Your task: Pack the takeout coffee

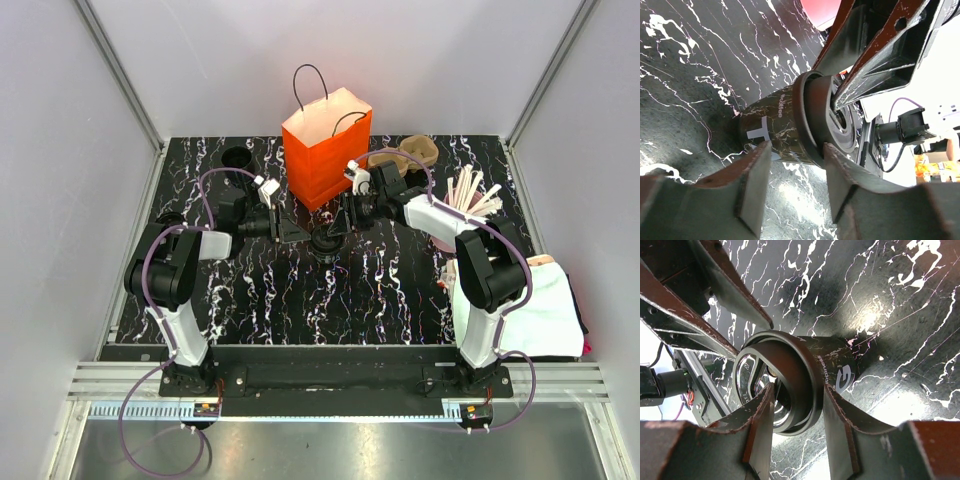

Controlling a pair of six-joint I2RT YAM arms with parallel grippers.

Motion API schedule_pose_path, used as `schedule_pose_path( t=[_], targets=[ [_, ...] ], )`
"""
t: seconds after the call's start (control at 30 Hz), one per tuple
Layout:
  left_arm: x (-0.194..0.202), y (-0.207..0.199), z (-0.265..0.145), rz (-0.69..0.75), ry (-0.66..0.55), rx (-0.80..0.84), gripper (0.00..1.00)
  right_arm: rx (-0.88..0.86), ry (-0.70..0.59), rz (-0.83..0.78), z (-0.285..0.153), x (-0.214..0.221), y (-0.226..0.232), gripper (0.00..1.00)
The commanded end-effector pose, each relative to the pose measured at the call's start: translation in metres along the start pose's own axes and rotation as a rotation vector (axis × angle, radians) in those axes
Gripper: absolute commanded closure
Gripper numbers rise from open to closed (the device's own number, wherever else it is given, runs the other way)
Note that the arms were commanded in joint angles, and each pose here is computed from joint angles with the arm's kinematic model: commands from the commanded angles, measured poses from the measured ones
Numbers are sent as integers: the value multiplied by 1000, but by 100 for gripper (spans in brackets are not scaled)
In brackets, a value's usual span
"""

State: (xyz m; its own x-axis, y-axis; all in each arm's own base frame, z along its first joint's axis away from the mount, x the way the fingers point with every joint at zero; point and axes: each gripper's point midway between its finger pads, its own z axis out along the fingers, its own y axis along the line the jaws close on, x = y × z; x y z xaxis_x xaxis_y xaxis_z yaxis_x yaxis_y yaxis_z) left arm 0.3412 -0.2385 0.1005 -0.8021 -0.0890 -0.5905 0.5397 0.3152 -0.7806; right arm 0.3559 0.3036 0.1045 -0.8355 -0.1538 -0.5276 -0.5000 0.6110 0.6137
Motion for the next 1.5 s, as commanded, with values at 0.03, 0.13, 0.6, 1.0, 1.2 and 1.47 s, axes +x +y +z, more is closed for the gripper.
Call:
schedule_pose_path(
  t=[0.03,0.13,0.6,1.0,1.2,1.47],
  targets=[
    [-5,2,6,18,-26,-14,62,40,14,-29,4,9,-9,73],
    [-8,-5,8,28,-29,0,65,44,7,-36,3,10,-9,74],
    [-1,-24,19,61,2,6,94,59,-23,-80,-6,24,-12,78],
    [22,3,28,47,104,-117,100,96,2,-62,1,34,-26,78],
    [23,8,32,52,120,-139,92,100,13,-51,3,38,-30,79],
    [-11,-30,27,118,64,-22,47,93,12,-50,0,41,-28,79]
  ],
)
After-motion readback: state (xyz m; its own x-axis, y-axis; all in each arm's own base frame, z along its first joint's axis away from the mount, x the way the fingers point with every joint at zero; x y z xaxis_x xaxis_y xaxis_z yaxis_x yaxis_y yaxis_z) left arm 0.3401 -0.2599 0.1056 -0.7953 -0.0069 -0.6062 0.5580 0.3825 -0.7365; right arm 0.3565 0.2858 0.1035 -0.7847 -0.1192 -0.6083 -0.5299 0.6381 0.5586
